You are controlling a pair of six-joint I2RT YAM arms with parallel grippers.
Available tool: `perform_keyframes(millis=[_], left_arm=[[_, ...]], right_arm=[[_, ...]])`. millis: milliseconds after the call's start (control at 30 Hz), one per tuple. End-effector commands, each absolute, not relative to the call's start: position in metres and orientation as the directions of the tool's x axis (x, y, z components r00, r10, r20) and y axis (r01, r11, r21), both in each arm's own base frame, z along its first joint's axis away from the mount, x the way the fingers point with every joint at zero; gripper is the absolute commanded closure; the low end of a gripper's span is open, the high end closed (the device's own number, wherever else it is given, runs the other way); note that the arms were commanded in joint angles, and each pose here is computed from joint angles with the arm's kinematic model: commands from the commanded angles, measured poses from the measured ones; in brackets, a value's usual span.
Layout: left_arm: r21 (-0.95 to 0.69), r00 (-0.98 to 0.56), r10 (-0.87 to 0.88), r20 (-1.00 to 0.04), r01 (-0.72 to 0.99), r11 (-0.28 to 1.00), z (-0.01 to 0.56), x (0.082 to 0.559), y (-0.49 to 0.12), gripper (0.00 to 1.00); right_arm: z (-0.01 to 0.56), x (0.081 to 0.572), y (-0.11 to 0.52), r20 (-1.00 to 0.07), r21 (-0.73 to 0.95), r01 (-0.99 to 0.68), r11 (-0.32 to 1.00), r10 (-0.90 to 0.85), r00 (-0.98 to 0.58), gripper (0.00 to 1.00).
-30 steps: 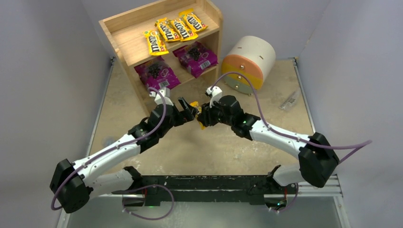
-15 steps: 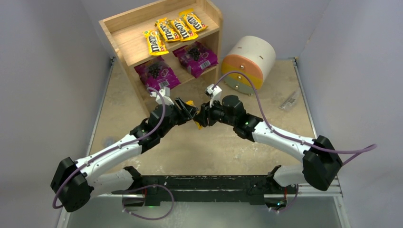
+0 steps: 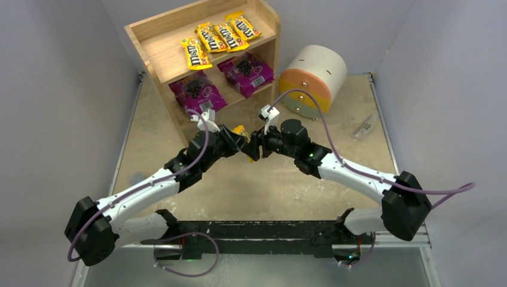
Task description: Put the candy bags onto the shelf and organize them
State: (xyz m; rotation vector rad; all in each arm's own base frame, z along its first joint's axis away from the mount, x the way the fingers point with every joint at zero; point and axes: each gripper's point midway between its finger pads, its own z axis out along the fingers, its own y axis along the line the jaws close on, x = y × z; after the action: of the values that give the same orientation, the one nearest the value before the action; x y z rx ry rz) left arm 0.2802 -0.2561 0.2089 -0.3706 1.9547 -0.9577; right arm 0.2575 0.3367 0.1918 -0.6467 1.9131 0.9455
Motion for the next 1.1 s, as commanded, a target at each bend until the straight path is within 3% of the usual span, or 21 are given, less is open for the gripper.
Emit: perform_keyframes(millis=[0, 133, 233, 333, 400, 600, 767, 1067], left_arm=[[-0.774, -0.519, -0.616, -0.592, 0.155, 0.613, 0.241, 0.285, -0.26, 0.95], [-0.773, -0.509, -0.625, -0.592, 0.141, 0.618, 0.253, 0.288, -0.256, 0.96], [-0.784, -0.502, -0.644, -0.578, 0.124, 0.608, 0.263, 0.289, -0.252, 0.96], [-0.799, -0.505, -0.67, -0.543, 0.068, 0.597, 0.269, 0.29, -0.244, 0.99], [-0.813, -0.499, -0.693, -0.52, 0.042, 0.58, 0.279, 0.291, -0.237, 1.0], [-0.876, -0.533, -0.735, -0.419, 0.026, 0.481, 0.304, 0.288, -0.223, 1.0], [-0.884, -0.59, -0.711, -0.382, 0.009, 0.467, 0.301, 0.285, -0.227, 1.0], [-0.905, -0.67, -0.667, -0.326, 0.018, 0.424, 0.295, 0.278, -0.244, 1.0]], right_arm=[[0.233, 0.255, 0.336, -0.934, 0.282, -0.797, 0.534, -0.039, -0.356, 0.3], [0.239, 0.247, 0.324, -0.98, 0.117, -0.859, 0.499, -0.08, -0.18, 0.16], [0.24, 0.243, 0.311, -0.979, -0.202, -0.869, 0.451, -0.123, 0.163, 0.09], [0.247, 0.235, 0.3, -0.866, -0.491, -0.76, 0.426, -0.147, 0.478, 0.03], [0.256, 0.228, 0.295, -0.778, -0.61, -0.672, 0.421, -0.155, 0.609, 0.01], [0.27, 0.23, 0.299, -0.654, -0.728, -0.525, 0.441, -0.214, 0.726, 0.07], [0.299, 0.216, 0.3, -0.569, -0.716, -0.446, 0.537, -0.079, 0.819, 0.09], [0.305, 0.22, 0.323, -0.491, -0.801, -0.398, 0.448, -0.111, 0.864, 0.19]])
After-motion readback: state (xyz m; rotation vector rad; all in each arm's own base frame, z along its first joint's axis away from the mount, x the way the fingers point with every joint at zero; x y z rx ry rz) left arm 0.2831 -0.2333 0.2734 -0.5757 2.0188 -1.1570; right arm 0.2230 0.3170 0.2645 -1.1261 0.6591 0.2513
